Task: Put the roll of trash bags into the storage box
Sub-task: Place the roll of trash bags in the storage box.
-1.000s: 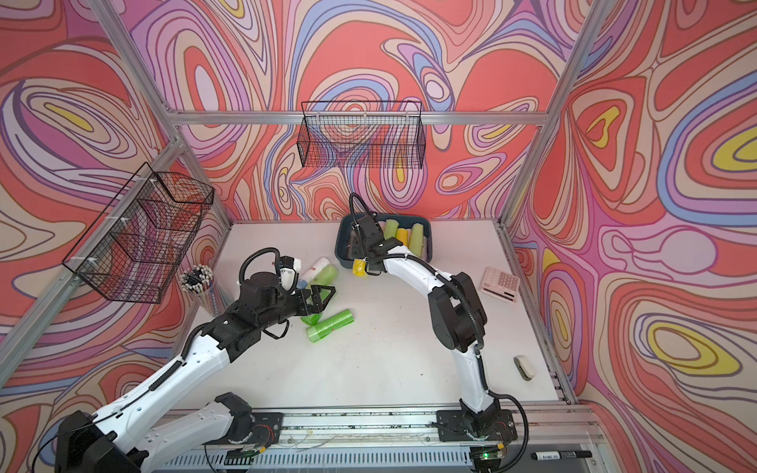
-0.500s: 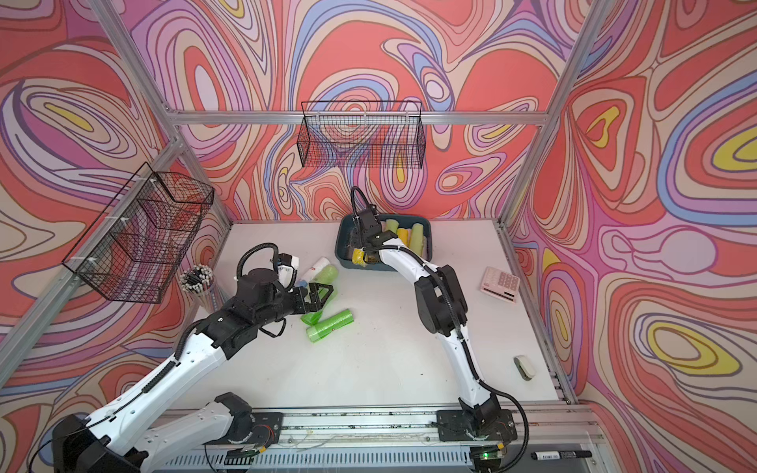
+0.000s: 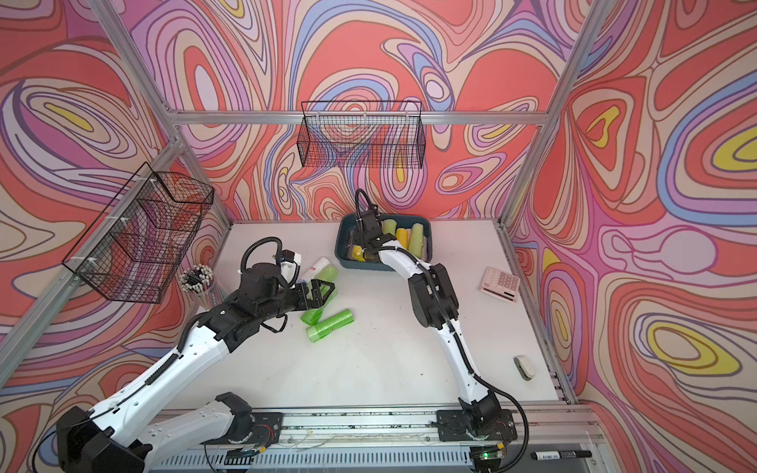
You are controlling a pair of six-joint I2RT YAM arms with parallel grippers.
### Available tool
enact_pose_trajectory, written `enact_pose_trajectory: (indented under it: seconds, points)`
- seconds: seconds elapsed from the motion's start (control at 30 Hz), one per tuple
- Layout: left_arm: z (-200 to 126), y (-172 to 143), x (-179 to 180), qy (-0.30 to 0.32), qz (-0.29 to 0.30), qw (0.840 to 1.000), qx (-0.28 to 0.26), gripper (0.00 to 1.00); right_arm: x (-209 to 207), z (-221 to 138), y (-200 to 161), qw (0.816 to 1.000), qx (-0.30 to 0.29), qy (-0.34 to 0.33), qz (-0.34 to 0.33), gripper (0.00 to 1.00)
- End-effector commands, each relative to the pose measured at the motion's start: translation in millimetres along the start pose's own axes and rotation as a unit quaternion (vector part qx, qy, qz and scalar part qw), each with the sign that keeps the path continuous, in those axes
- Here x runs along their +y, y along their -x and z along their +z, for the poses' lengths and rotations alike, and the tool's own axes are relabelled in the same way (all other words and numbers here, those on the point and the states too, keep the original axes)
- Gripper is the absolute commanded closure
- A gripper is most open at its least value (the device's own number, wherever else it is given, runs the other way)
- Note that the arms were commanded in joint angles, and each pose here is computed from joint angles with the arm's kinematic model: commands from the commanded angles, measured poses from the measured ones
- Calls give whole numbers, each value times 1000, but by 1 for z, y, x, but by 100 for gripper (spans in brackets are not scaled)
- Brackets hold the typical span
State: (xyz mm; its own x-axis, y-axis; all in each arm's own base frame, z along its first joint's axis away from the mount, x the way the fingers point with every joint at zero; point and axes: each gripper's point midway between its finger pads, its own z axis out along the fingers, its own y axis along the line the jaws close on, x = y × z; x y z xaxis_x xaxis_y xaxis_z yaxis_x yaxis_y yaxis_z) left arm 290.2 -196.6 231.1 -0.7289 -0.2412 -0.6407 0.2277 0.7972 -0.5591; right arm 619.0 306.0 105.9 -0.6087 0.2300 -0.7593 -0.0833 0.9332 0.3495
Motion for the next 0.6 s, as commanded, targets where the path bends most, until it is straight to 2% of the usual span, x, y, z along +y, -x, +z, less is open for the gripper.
enact_pose_trajectory:
  seconds: [0.0, 0.47, 0.5, 0.57]
  points:
    - [0, 6, -3, 0, -7, 1000, 1, 0, -6, 9, 6, 1000, -13, 2, 1, 75]
    - [11, 7, -4, 0, -11, 1000, 12, 0, -22, 26, 13, 999, -23, 5, 29, 72]
    - [11, 7, -4, -1, -12, 1000, 13, 0, -24, 28, 12, 999, -22, 3, 33, 70]
    - [12, 7, -4, 1, -12, 1000, 13, 0, -26, 31, 10, 999, -18, 3, 38, 58]
